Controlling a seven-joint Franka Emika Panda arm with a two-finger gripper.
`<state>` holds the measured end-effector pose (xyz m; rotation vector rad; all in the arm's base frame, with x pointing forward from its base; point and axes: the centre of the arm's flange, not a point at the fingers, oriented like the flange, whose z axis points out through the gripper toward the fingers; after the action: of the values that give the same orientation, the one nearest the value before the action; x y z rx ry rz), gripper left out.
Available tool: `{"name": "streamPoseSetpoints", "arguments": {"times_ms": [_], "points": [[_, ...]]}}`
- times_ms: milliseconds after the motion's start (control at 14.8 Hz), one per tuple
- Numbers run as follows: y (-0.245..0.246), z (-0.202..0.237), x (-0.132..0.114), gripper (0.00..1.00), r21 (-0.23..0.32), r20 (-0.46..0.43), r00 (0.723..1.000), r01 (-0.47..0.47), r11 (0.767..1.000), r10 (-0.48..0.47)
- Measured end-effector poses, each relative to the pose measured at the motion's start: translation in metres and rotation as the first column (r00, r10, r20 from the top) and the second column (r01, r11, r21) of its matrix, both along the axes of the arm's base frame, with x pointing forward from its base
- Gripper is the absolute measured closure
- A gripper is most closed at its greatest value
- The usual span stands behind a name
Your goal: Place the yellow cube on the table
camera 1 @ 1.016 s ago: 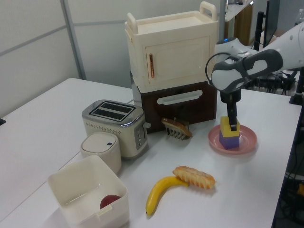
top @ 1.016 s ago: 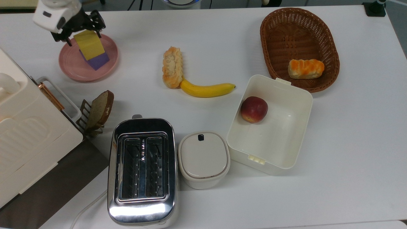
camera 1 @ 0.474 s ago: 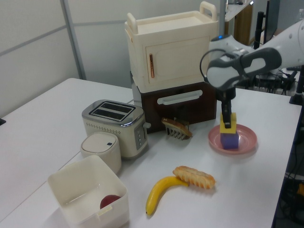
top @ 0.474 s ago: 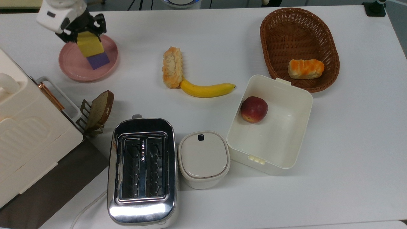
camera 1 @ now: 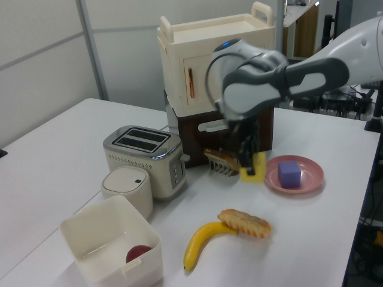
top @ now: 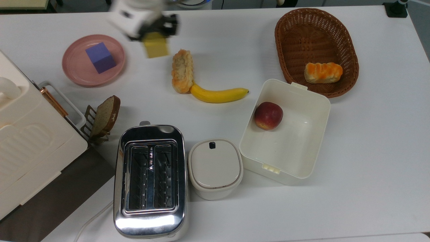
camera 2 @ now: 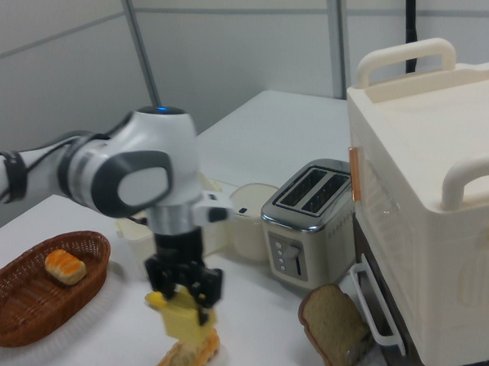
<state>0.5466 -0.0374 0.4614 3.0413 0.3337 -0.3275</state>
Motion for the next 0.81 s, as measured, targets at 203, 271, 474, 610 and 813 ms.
{"name": "streamPoseSetpoints", "arguments": {"times_ms": [203,271,474,610,813], "points": [[0.066,-0.015,-0.002,0.39,-0.025,-0.035,0.999,0.003,1.0,-0.004],[0.079,-0.021,-0.004,0.39,-0.033,-0.044,0.999,0.009,0.999,-0.01],[0.102,-0.047,-0.004,0.39,-0.052,-0.084,0.996,0.021,0.998,-0.025],[0.114,-0.061,-0.002,0.37,-0.068,-0.094,0.995,0.036,0.997,-0.043],[0.12,-0.067,0.001,0.28,-0.086,-0.083,0.995,0.055,0.995,-0.062]]}}
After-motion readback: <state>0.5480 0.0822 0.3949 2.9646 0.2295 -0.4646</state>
